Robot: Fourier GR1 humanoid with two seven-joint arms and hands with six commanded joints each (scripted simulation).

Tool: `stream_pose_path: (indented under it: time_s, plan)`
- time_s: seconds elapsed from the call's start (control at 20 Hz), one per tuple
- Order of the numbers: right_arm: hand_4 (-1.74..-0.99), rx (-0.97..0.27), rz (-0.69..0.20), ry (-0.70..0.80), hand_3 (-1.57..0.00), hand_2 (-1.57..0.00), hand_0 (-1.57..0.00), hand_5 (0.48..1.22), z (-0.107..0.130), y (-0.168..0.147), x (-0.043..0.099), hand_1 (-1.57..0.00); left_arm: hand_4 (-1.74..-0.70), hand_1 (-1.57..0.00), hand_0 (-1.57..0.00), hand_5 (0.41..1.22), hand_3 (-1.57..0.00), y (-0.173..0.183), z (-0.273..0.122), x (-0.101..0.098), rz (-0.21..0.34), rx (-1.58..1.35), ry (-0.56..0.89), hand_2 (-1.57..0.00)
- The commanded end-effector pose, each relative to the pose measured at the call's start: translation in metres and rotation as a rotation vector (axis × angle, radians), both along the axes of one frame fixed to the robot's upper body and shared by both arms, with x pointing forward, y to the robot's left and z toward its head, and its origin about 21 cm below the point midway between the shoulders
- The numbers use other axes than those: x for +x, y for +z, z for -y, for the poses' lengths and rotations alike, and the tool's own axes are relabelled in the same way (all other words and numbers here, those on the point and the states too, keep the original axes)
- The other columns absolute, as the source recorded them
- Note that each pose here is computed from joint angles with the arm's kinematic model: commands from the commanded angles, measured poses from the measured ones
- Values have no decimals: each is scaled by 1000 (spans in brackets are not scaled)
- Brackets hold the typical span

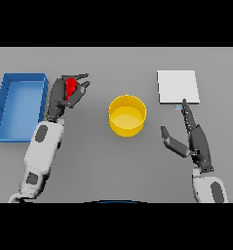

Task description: Pick up the red beaker and tilt it to pour out 1 green nut into yellow bowl. Pick up the yellow bowl and place it on the metallic measuring scale.

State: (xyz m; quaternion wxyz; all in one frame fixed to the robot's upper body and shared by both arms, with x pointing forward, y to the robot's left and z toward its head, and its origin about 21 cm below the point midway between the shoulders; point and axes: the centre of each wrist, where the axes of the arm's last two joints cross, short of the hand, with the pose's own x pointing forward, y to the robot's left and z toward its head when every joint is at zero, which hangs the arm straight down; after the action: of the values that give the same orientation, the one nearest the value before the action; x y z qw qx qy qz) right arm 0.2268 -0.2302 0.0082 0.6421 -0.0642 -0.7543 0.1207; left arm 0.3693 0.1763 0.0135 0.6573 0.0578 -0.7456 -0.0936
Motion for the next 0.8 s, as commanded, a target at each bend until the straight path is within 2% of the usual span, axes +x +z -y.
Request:
stream_pose_path:
  time_s: [0.0,0.25,0.35,0.55,0.65,0.75]
  plan:
    - [-1250,-1,17,0,1,1,1,672,-1,3,-1,1,-1716,-1546,-1546,1097,-1547,9,-1,1,7,32,-3,-1547]
    - [-1243,-48,2,-31,1,1,1,691,5,4,-1,1,-1733,-1563,-1563,1121,-1563,39,9,-1,38,353,-153,-1563]
    - [-1243,-34,20,-20,1,1,1,696,0,6,-4,1,-1733,-1563,-1563,1117,-1563,44,14,-2,35,420,-183,-1563]
    - [-1248,-41,-2,-19,1,1,1,711,-2,4,-8,1,-1734,-1565,-1564,1112,-1565,55,24,2,37,533,-207,-1565]
    - [-1254,-44,9,-17,1,1,1,717,1,7,-6,1,-1737,-1567,-1567,1112,-1567,57,32,3,68,692,-247,-1567]
    - [-1266,-22,6,-11,1,1,1,720,0,5,-6,1,-1738,-1568,-1568,1137,-1568,64,44,8,128,875,-294,-1568]
